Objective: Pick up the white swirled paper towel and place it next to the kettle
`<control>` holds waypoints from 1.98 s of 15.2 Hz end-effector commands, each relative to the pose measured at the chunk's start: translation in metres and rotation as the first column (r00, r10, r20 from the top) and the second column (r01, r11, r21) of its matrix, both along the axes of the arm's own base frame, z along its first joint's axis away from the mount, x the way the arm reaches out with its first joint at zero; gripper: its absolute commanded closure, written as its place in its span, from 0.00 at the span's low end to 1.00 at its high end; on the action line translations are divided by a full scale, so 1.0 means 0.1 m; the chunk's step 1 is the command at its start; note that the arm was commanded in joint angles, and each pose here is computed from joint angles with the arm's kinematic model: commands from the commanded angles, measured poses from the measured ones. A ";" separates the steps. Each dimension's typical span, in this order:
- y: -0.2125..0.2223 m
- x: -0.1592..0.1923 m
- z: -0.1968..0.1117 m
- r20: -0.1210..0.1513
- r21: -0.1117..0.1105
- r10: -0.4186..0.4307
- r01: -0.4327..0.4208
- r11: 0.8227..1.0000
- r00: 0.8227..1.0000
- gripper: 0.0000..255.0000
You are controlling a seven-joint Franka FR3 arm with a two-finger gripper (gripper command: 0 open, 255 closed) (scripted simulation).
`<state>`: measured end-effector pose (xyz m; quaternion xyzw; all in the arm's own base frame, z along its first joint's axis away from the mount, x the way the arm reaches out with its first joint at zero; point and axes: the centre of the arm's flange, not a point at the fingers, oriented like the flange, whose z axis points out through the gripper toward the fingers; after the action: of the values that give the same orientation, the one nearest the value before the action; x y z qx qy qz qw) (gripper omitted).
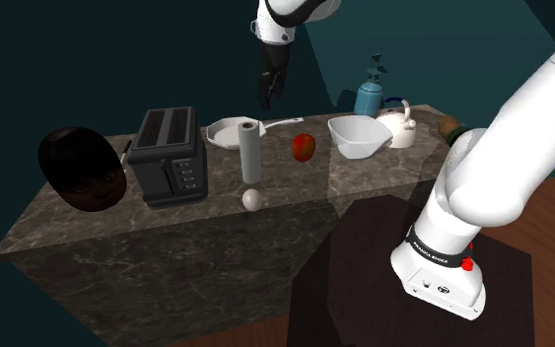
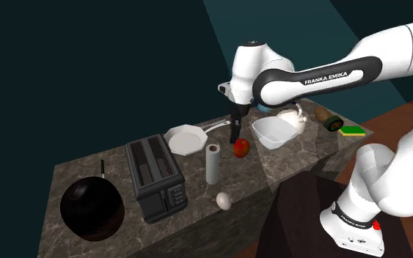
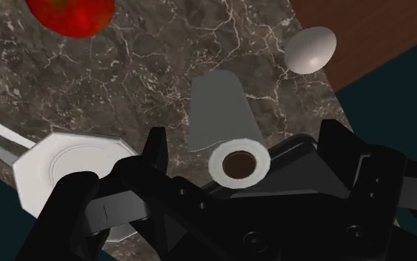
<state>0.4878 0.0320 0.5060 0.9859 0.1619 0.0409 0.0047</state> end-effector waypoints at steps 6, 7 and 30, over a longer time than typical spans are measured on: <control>0.38 0.68 -0.53 -0.009 -0.033 0.162 -0.162 0.986 0.987 0.00; 0.44 0.78 -0.60 -0.011 -0.038 0.185 -0.185 0.982 0.983 0.00; 0.44 0.82 -1.01 -0.011 -0.039 0.188 -0.188 0.981 0.982 1.00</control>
<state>0.5700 0.0767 0.4054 0.9660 0.2556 0.0348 0.0194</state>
